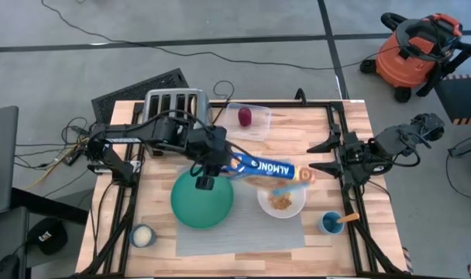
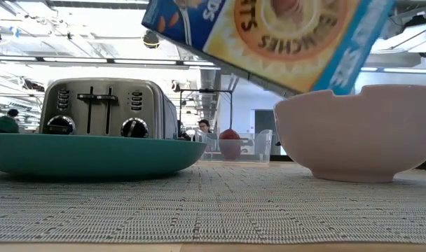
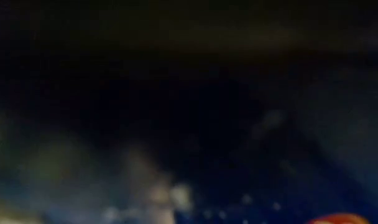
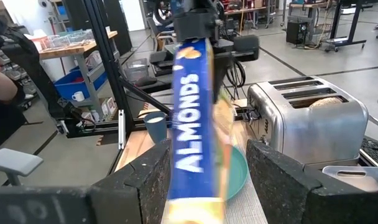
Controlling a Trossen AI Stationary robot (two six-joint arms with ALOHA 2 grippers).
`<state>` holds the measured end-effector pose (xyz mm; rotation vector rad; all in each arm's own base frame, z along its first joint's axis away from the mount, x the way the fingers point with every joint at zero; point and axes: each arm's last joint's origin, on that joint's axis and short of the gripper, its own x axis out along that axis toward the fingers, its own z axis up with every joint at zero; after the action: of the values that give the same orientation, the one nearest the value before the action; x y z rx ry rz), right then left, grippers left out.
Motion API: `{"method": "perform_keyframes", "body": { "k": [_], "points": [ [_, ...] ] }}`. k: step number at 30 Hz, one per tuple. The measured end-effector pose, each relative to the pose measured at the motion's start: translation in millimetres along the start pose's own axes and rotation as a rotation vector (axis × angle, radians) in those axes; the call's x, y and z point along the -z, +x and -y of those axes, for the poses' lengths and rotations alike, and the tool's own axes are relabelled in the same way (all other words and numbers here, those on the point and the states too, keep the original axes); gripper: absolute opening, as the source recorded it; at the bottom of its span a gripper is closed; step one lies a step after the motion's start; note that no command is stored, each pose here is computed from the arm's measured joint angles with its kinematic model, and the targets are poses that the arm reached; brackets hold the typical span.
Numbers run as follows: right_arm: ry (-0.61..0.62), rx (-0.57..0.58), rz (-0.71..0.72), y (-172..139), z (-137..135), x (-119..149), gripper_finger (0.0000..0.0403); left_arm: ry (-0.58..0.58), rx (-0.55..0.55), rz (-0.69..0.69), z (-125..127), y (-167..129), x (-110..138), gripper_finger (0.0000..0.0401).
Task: Arrange a breakfast setting
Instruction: Pour the cereal into the white bowl
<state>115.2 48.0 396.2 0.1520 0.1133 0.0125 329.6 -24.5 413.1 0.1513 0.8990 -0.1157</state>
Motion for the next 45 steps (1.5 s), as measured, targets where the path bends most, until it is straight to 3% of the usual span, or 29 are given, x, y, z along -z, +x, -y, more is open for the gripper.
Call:
{"method": "perform_keyframes", "body": {
  "k": [3, 7, 11, 16, 19, 23, 28, 35, 43, 45],
  "points": [
    [0.0, 0.0, 0.0, 0.0, 0.0, 0.0, 0.0232, -0.004, 0.019, -0.003, -0.1, 0.1, 0.5, 0.0125],
    [0.0, 0.0, -0.001, 0.0, 0.0, 0.1, 0.0232, -0.016, -0.057, -0.006, -0.7, 0.2, 0.0, 0.0125],
    [-0.002, 0.001, -0.003, 0.0, 0.1, 0.3, 0.0232, -0.011, 0.022, 0.0, 0.1, 0.3, 0.2, 0.0125],
    [-0.005, 0.012, -0.007, 0.0, 0.5, 0.9, 0.0232, -0.01, -0.025, -0.008, 0.7, 0.3, 0.3, 0.0125],
    [-0.006, 0.02, -0.006, 0.0, 0.7, 0.9, 0.0232, -0.036, -0.112, -0.013, -2.7, 0.2, 0.3, 0.0125],
    [-0.006, 0.02, -0.006, 0.0, 0.7, 1.0, 0.0232, -0.021, 0.006, 0.001, 0.8, 0.0, -0.3, 0.0125],
    [-0.006, 0.021, -0.006, 0.0, 0.7, 1.0, 0.0232, -0.008, 0.039, -0.005, 1.6, 0.3, 0.5, 0.0125],
    [-0.006, 0.023, -0.005, 0.0, 0.8, 0.9, 0.0232, -0.021, -0.026, 0.004, 1.2, 0.3, -1.1, 0.0125],
    [-0.007, 0.023, -0.004, 0.0, 0.8, 0.8, 0.0232, -0.013, 0.044, 0.013, 2.5, 0.3, -1.3, 0.0125],
    [-0.007, 0.023, -0.004, -0.1, 0.8, 0.8, 0.0232, -0.019, 0.019, 0.014, 1.9, 0.3, -1.7, 0.0125]
  ]
}}
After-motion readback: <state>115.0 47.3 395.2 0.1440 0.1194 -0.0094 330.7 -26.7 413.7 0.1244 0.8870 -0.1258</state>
